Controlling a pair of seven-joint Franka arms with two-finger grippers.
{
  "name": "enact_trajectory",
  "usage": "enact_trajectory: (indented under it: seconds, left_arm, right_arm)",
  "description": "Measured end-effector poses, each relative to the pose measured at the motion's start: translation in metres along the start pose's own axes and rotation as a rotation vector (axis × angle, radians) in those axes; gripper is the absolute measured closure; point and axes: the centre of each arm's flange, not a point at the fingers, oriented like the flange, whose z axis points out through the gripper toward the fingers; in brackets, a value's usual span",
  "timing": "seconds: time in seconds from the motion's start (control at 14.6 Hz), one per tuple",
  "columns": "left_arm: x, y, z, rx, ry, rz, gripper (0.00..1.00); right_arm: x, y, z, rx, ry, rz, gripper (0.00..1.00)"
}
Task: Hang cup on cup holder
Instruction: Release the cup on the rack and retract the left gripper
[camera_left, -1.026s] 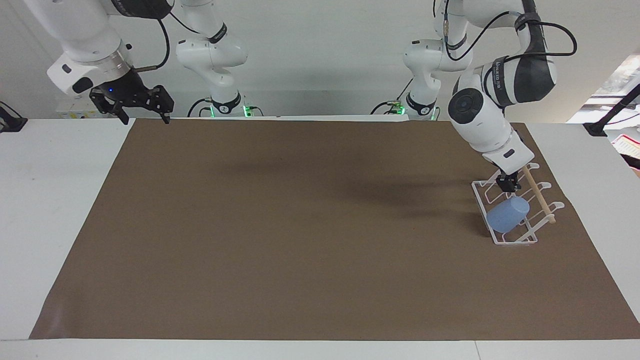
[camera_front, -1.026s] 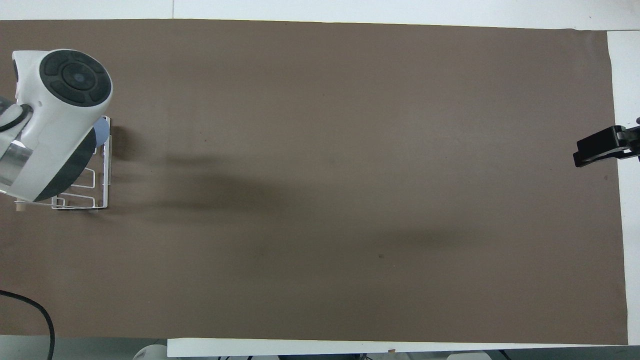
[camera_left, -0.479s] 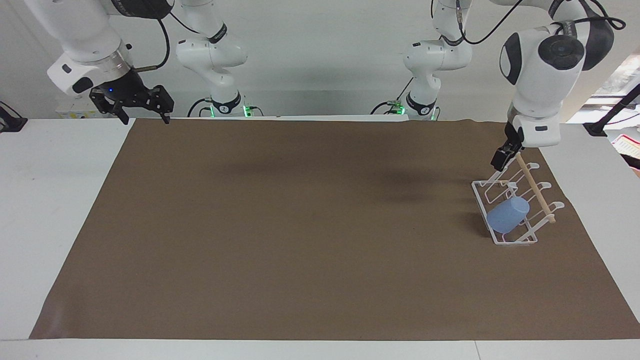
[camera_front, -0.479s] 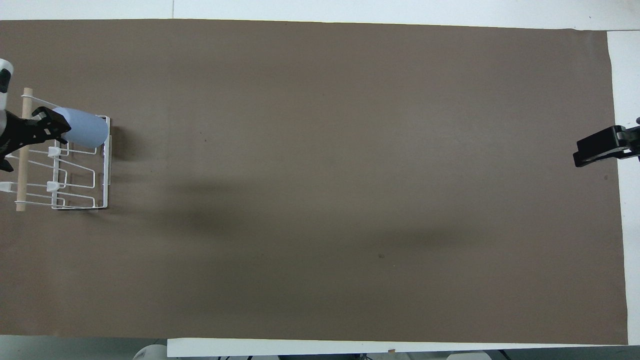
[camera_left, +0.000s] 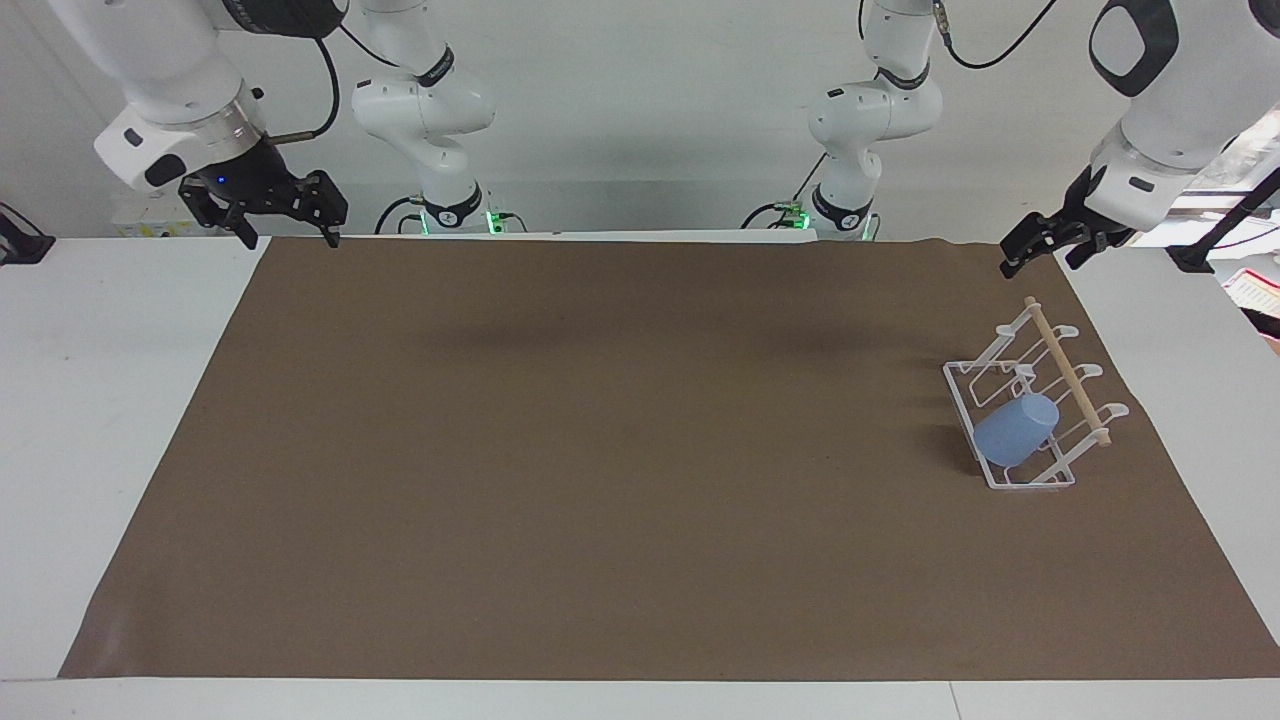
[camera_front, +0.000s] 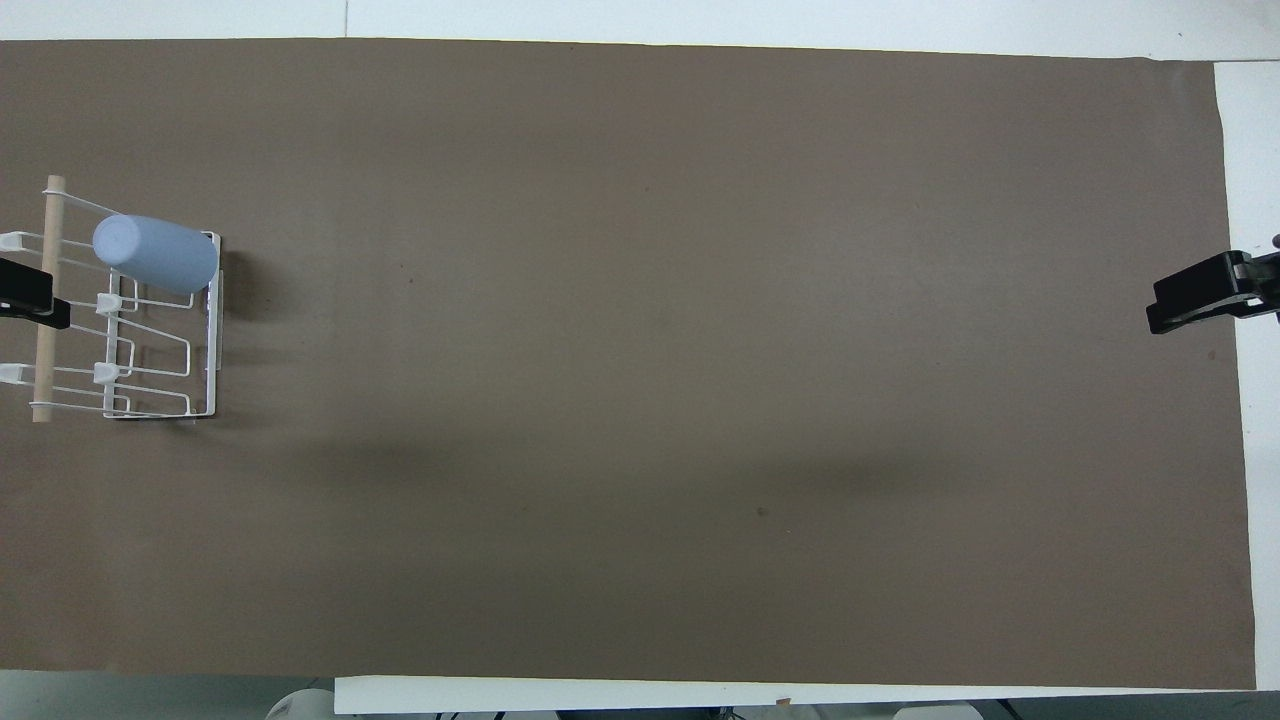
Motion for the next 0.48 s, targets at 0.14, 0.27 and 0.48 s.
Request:
enact_trajectory:
  seconds: [0.14,0.27,0.48]
  left_arm:
    - [0.006,0.01,0.002,-0.006,-0.002,0.023,0.0]
    - [0.01,0.029,0.005,-0.005,-0.006,0.053,0.0]
    - [0.009,0.047,0.005,-0.002,-0.005,0.059,0.0]
  right_arm:
    - [0.0,0.0,0.0,0.0,0.0,0.0,0.0]
    - [0.0,0.0,0.0,0.0,0.0,0.0,0.0]
    - [0.0,0.0,0.0,0.0,0.0,0.0,0.0]
